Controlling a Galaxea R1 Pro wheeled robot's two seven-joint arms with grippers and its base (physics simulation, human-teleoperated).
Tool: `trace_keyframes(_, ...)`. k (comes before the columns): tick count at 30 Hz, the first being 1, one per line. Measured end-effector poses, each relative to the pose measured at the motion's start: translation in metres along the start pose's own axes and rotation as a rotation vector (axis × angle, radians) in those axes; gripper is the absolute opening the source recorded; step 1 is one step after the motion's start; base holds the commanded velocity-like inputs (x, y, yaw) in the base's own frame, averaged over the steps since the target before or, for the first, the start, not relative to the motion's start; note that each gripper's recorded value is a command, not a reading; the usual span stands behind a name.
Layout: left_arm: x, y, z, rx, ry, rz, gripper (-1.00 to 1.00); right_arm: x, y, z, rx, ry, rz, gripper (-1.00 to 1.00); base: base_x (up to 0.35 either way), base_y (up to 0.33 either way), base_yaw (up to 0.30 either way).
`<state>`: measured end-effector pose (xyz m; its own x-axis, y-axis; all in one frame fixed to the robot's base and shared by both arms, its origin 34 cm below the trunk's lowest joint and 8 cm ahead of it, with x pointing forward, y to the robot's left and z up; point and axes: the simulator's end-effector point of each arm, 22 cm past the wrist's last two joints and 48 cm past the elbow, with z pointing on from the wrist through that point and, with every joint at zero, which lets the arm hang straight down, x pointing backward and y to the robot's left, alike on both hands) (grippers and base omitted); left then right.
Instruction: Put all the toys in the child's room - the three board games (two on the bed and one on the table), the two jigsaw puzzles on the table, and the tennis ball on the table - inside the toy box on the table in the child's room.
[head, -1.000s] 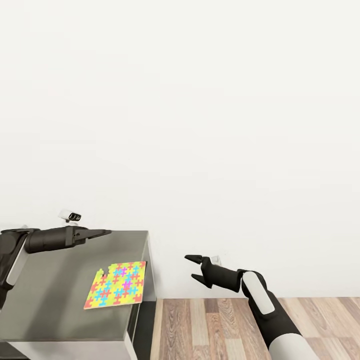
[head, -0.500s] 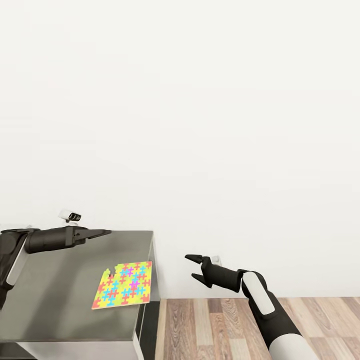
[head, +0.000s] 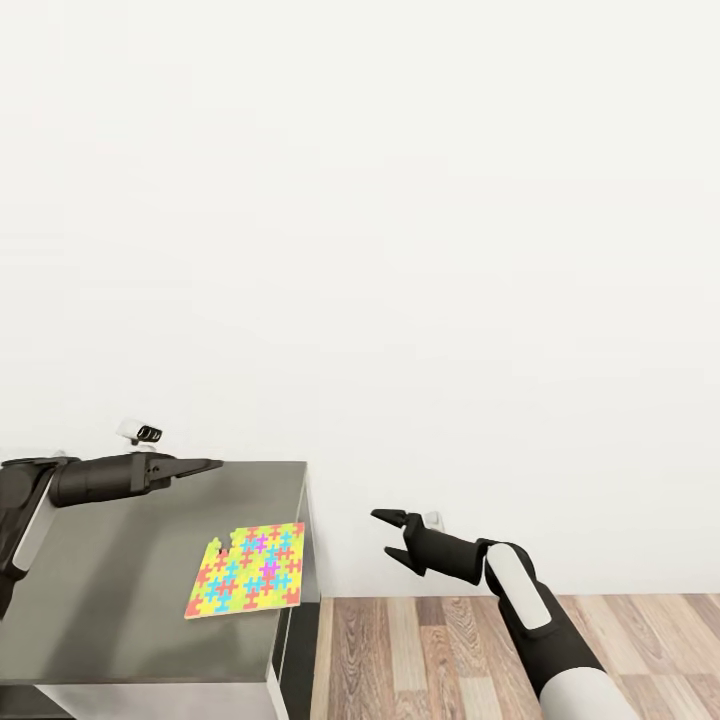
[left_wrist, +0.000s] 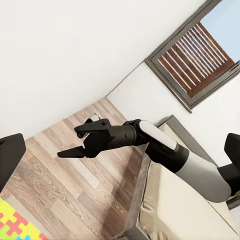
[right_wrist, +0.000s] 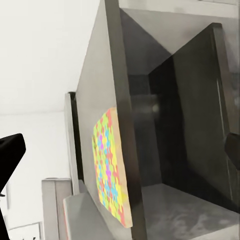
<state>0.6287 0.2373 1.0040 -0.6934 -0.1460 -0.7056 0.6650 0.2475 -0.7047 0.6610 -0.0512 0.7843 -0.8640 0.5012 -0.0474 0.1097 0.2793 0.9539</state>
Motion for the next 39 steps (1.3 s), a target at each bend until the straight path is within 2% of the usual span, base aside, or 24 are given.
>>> trace_keyframes(8, 0.0, 0.0, 0.0, 0.0, -0.001, -0.001, 1.0, 0.0, -0.004, -0.001, 0.009, 0.0, 0.0, 1.0, 0.0, 0.0, 0.0)
trace_keyframes(17, 0.0, 0.001, -0.001, -0.001, -0.003, -0.002, 1.0, 0.01, -0.029, 0.006, 0.056, 0.007, 0.044, 1.0, 0.0, 0.0, 0.0)
trace_keyframes(30, -0.001, 0.001, -0.002, -0.003, -0.004, -0.001, 1.0, 0.0, -0.042, 0.0, 0.095, -0.008, 0.051, 1.0, 0.0, 0.0, 0.03)
trace_keyframes(39, 0.0, 0.001, -0.002, -0.004, -0.002, -0.002, 1.0, -0.004, -0.04, 0.011, 0.124, 0.016, 0.061, 1.0, 0.0, 0.0, 0.001)
